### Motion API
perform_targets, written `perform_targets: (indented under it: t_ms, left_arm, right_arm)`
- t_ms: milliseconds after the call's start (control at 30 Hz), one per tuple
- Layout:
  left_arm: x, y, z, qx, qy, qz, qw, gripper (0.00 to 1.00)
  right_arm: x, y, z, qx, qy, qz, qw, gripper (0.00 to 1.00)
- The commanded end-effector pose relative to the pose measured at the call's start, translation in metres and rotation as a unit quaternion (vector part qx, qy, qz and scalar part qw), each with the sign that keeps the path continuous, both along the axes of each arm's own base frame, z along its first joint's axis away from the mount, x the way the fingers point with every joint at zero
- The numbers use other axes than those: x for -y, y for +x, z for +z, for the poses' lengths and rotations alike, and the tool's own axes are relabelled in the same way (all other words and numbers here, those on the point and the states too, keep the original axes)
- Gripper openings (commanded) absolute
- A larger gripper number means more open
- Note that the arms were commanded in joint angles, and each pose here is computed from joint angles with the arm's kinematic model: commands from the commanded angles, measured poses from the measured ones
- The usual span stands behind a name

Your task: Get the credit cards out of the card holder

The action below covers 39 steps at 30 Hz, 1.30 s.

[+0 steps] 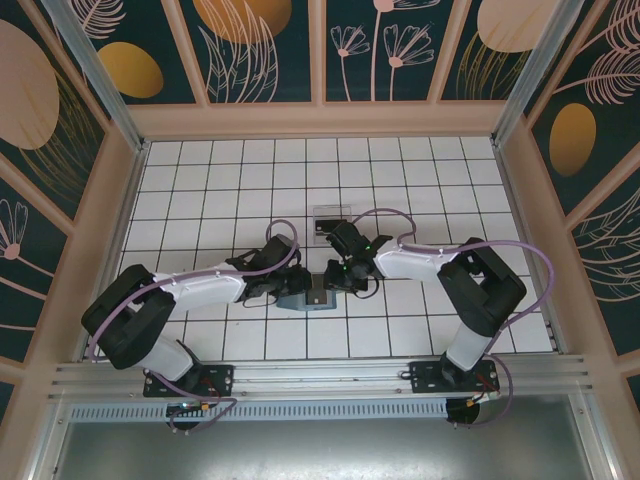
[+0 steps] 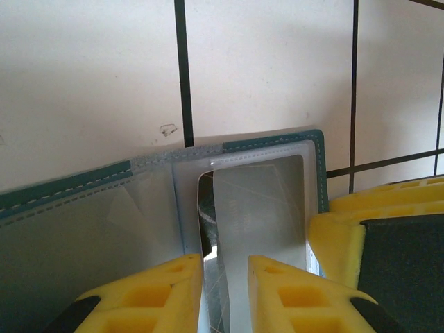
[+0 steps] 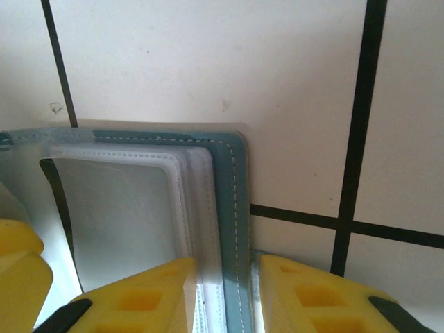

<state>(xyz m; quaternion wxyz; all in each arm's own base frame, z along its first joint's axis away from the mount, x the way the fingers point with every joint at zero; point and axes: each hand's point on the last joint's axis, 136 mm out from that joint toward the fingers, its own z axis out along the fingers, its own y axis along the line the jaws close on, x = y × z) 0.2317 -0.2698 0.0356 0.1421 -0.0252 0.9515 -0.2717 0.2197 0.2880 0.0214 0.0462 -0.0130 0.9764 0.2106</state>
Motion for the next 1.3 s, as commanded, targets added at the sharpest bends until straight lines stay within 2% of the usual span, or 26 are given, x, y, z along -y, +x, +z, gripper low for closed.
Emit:
perform_targets:
  t_ms: [0, 167, 933, 1267]
  left_arm:
    - [-0.002, -0.005, -0.011, -0.016, -0.002, 0.002, 1.0, 0.25]
    - [-0.002, -0.006, -0.014, -0.018, -0.001, 0.002, 1.0, 0.23]
    - [-0.021, -0.004, -0.017, -0.011, 0.052, 0.018, 0.998, 0.18]
    - [-0.011, 0.011, 0.024, 0.042, 0.006, 0.019, 0.999, 0.19]
  right_arm:
    - [0.006, -0.006, -0.014, -0.007, -0.021, 0.007, 1.0, 0.26]
    - [0.008, -0.007, -0.017, -0.01, -0.024, 0.007, 1.0, 0.22]
    - [0.01, -0.01, -0.021, -0.016, -0.026, 0.005, 1.0, 0.16]
    - [0.006, -0.002, -0.001, 0.009, -0.016, -0.002, 1.0, 0.17]
